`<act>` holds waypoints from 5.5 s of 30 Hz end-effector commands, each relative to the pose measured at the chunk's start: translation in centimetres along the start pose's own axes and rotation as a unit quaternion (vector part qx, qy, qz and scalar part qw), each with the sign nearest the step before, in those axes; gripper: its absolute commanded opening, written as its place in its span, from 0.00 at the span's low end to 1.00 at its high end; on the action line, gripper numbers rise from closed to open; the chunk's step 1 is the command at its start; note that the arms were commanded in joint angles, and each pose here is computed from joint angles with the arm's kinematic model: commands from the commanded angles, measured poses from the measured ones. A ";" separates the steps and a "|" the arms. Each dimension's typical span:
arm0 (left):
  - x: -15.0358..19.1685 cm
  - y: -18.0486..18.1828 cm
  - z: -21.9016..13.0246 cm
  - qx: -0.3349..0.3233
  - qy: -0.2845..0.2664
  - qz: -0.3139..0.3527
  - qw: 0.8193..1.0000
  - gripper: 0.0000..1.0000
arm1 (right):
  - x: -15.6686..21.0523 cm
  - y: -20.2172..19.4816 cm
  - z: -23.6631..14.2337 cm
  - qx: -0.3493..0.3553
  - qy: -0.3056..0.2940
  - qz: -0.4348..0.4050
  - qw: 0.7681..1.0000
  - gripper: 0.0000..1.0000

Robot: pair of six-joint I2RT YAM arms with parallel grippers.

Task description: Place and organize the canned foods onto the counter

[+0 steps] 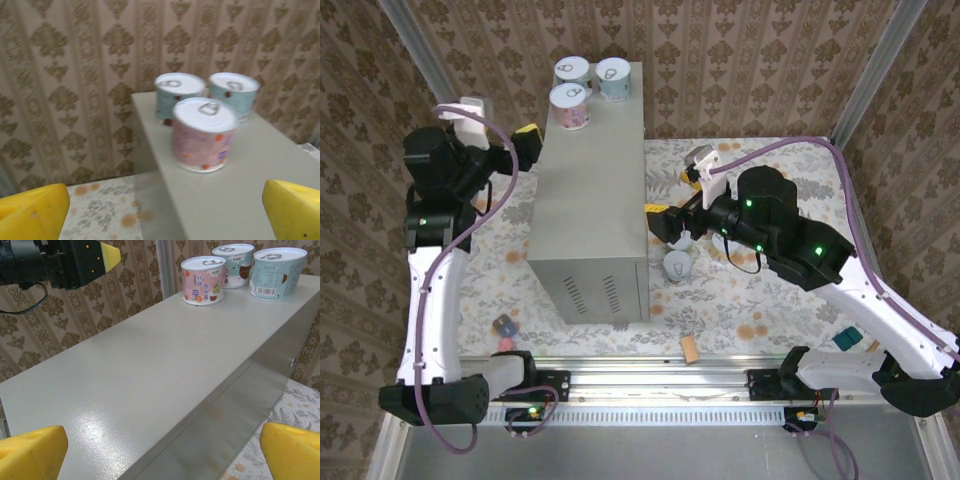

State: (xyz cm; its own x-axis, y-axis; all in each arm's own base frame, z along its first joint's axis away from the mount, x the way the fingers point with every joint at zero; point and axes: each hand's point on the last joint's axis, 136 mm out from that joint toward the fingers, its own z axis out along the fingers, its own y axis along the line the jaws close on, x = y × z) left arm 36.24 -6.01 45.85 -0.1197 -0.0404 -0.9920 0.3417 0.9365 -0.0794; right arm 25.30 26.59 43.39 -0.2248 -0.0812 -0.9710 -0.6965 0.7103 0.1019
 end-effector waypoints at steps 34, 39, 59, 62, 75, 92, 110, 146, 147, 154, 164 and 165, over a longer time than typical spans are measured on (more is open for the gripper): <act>5.0 3.8 11.9 0.082 0.080 -0.071 0.991 1.00 | 0.5 0.2 0.5 0.002 0.020 0.026 0.999 1.00; 5.6 3.3 12.8 0.086 0.092 -0.069 0.990 1.00 | 0.7 0.1 0.2 0.004 0.019 0.027 0.999 1.00; 5.6 2.5 13.9 0.093 0.101 -0.060 0.989 1.00 | 1.1 -0.2 -0.7 0.012 0.014 0.029 0.999 1.00; 5.4 2.8 13.4 0.081 0.099 -0.056 0.990 1.00 | 1.1 -0.2 -0.7 0.012 0.014 0.029 0.999 1.00; 3.0 0.5 5.4 0.040 0.106 -0.028 0.993 1.00 | 2.6 -3.7 -1.1 0.111 0.047 0.035 0.992 1.00; 3.3 -15.4 -6.1 0.191 0.139 0.092 0.967 1.00 | 14.3 -15.2 -1.7 0.307 0.198 0.168 0.916 1.00; 6.7 -24.5 -7.2 0.291 0.175 0.146 0.929 1.00 | 32.5 -20.8 0.7 0.414 0.356 0.207 0.812 0.99; 9.0 -28.9 -6.4 0.313 0.198 0.221 0.902 1.00 | 32.0 -23.8 2.0 0.412 0.318 0.198 0.831 0.67; 8.9 -29.0 -6.4 0.314 0.197 0.222 0.902 1.00 | 31.6 -23.7 1.8 0.412 0.316 0.195 0.832 0.66; 8.8 -28.7 -6.5 0.310 0.200 0.226 0.902 1.00 | 27.2 -22.5 0.8 0.382 0.283 0.183 0.860 0.65; 7.9 -27.1 -6.5 0.280 0.203 0.231 0.909 1.00 | 16.1 -17.4 -0.2 0.270 0.224 0.123 0.928 0.66; 7.7 -26.8 -6.4 0.276 0.202 0.226 0.912 1.00 | 14.9 -16.8 -0.3 0.256 0.214 0.118 0.935 0.66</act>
State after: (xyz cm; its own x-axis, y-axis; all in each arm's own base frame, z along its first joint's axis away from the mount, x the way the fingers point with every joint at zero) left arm 19.77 -30.30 40.27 -0.1418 0.5413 -0.8288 0.8643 0.4758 0.1629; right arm 34.34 11.92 22.58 -0.7282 -0.0253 -0.6849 -0.0864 0.9947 0.0550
